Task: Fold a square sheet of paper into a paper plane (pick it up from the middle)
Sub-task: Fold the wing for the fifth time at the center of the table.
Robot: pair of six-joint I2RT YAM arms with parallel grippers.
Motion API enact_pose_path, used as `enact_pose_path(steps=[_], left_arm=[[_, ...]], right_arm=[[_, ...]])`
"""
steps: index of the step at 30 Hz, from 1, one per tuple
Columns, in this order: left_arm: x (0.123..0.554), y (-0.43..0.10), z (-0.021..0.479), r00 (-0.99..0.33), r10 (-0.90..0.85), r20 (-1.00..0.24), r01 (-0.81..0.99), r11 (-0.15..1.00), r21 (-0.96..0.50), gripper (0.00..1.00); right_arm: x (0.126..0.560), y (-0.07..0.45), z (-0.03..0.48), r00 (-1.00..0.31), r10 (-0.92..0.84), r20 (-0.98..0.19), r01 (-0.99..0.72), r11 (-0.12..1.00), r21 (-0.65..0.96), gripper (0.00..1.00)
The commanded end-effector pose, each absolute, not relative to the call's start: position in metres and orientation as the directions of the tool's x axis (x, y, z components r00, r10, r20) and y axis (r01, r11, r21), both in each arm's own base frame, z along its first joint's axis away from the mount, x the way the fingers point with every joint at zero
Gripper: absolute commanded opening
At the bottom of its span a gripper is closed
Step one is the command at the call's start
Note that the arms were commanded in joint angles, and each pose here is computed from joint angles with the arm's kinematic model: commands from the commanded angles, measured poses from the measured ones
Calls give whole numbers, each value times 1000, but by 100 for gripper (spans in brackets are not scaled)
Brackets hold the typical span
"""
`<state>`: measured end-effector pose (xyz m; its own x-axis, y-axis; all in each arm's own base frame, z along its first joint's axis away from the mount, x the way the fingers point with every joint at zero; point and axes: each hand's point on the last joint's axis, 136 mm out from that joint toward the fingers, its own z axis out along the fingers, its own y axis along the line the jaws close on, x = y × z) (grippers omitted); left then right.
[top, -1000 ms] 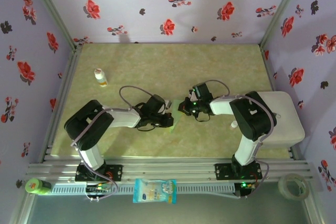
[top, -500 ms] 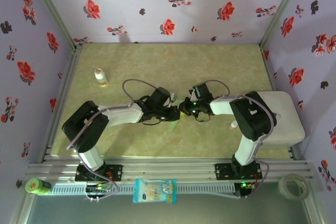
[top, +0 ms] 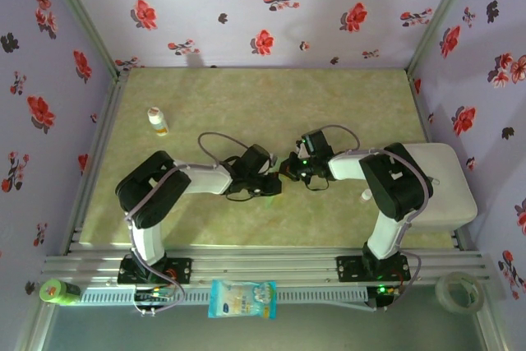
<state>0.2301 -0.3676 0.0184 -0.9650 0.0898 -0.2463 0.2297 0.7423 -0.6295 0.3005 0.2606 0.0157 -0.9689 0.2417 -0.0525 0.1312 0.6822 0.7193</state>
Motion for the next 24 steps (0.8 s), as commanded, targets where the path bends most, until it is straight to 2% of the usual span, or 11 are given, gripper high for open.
enact_pose_path(steps=[1,14,24], left_arm=[[197,-337,-10,-985,97,-143,162,802,-575,0],[173,-316,-4,-984,100,-145,167,783,-599,0],[192,-338,59,-953,122,-277,276,724,-632,0]], right_arm=[[280,227,-33,-958,287,12,243,785,571,0],[279,225,-35,-957,291,12,246,789,563,0],[280,227,-31,-957,291,13,247,786,567,0]])
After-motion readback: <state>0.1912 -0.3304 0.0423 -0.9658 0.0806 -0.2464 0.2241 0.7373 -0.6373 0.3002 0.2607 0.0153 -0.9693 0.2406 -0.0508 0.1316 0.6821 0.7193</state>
